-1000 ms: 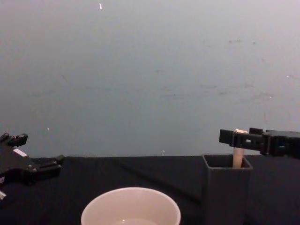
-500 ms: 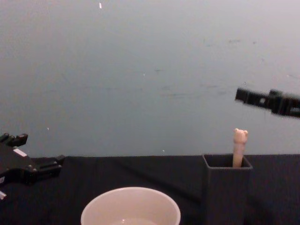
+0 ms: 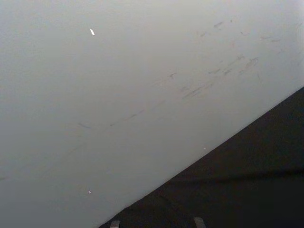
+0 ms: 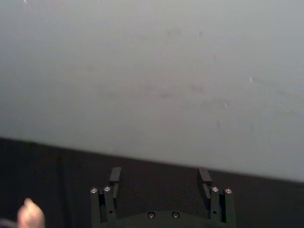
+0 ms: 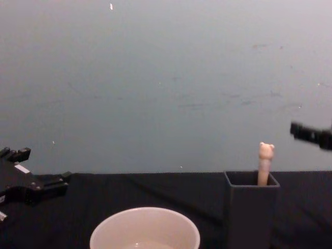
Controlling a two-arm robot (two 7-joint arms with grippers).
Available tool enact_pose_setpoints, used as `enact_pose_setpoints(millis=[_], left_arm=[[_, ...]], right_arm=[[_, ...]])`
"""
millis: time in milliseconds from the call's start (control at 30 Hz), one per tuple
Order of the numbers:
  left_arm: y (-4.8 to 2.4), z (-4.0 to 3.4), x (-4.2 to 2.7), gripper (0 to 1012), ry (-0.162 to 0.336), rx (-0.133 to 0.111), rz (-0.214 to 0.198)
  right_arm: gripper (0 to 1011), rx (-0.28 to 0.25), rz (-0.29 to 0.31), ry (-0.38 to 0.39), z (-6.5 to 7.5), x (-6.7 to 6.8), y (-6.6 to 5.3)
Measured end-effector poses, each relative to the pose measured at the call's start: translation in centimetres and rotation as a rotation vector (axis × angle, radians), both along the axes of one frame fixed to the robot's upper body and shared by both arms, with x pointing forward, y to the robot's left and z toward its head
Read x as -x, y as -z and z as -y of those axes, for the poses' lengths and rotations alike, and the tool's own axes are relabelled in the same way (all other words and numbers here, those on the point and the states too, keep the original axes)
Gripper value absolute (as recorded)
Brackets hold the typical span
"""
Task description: Pick up the stirring spoon with one hand, stir inside the cup, then place it back in its original position.
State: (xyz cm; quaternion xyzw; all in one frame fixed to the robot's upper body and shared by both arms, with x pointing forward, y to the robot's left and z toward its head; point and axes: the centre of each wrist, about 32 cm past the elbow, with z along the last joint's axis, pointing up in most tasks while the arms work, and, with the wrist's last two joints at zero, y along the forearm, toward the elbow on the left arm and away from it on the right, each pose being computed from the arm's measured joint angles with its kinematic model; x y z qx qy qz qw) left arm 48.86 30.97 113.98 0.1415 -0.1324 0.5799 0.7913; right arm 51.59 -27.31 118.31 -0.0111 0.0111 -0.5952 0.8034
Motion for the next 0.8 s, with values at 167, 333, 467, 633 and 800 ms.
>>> enact_pose_setpoints(millis=[167, 333, 467, 633, 800], left_arm=[[0.0, 0.0, 0.0, 1001, 0.0, 0.0, 0.0], [0.0, 0.0, 0.0, 1001, 0.0, 0.0, 0.0], [0.0, 0.0, 0.0, 1001, 0.0, 0.0, 0.0], [0.0, 0.0, 0.0, 1001, 0.0, 0.0, 0.0], [0.0, 0.0, 0.0, 1001, 0.0, 0.0, 0.0]], right_arm=[[1002, 0.057, -0.053, 0.029, -0.1, 0.4, 1.9], [1002, 0.101, -0.107, 0.036, -0.2, 1.0, 3.6], [1002, 0.108, -0.128, 0.041, -0.2, 1.1, 4.1], [1002, 0.104, -0.132, 0.048, -0.1, 1.1, 4.2], [1000, 0.105, -0.132, 0.046, -0.1, 1.1, 4.2]])
